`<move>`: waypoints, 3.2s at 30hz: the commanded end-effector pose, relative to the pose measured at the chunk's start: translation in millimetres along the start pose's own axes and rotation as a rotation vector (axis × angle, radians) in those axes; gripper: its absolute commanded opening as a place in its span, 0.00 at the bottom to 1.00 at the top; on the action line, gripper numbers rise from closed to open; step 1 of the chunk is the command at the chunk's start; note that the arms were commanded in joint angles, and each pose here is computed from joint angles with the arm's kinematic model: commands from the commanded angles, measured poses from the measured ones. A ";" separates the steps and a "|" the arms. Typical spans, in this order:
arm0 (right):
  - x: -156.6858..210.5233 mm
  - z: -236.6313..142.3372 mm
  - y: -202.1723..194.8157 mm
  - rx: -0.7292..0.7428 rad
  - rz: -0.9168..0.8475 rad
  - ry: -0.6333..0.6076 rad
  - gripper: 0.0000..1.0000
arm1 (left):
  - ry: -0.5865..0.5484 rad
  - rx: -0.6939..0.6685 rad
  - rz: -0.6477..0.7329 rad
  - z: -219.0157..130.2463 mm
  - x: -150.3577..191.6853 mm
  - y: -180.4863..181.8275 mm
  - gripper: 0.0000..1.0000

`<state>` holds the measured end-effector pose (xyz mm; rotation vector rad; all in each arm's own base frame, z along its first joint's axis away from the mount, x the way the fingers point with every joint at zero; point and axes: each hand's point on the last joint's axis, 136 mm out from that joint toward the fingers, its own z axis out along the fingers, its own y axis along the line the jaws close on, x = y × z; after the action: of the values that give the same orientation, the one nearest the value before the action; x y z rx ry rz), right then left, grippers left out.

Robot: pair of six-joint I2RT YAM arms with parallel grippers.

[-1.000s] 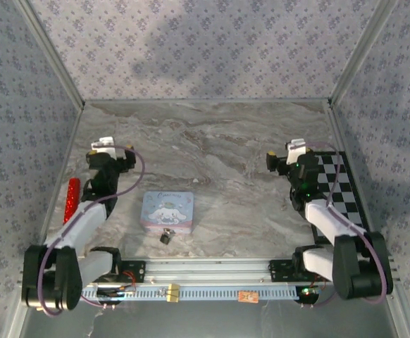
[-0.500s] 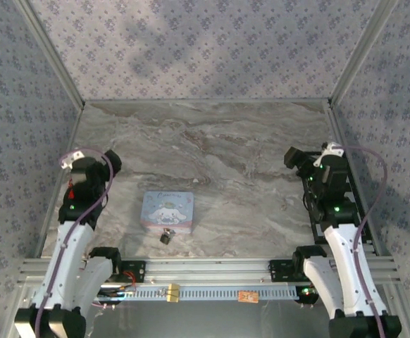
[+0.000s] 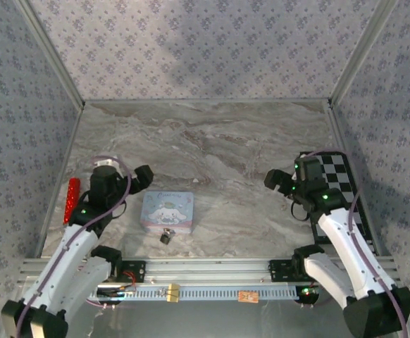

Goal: Unlock the padlock with the key

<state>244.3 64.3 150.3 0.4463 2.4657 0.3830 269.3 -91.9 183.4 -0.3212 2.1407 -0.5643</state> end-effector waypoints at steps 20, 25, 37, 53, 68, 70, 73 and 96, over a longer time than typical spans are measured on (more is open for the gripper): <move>54.5 83.4 -34.1 0.217 0.023 0.247 0.96 | -0.013 0.030 0.109 12.2 6.3 -28.9 1.00; 58.9 90.2 -41.7 0.260 0.013 0.265 0.96 | -0.015 0.024 0.110 12.3 6.5 -27.7 1.00; 67.3 111.0 -32.1 0.285 -0.069 0.301 0.97 | -0.021 0.019 0.108 12.6 5.2 -27.1 1.00; 98.6 139.1 69.7 0.198 -0.389 0.372 0.95 | -0.027 0.003 0.113 13.0 3.5 -25.2 1.00; 102.6 93.9 105.9 0.133 -0.593 0.363 0.95 | -0.017 -0.005 0.128 13.5 -0.6 -29.1 1.00; 91.3 85.7 104.0 0.122 -0.569 0.330 0.95 | -0.020 -0.004 0.128 13.0 -1.1 -29.1 1.00; 78.0 77.8 96.3 0.082 -0.468 0.286 0.94 | -0.032 -0.005 0.127 12.4 -2.4 -28.5 1.00; 72.7 130.7 56.3 -0.028 0.180 0.227 0.53 | -0.046 0.003 0.123 8.5 -0.3 -25.6 1.00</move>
<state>275.9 171.9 38.1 0.5572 2.6643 0.5899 277.0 -116.1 187.1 -0.2084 2.1227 -0.4894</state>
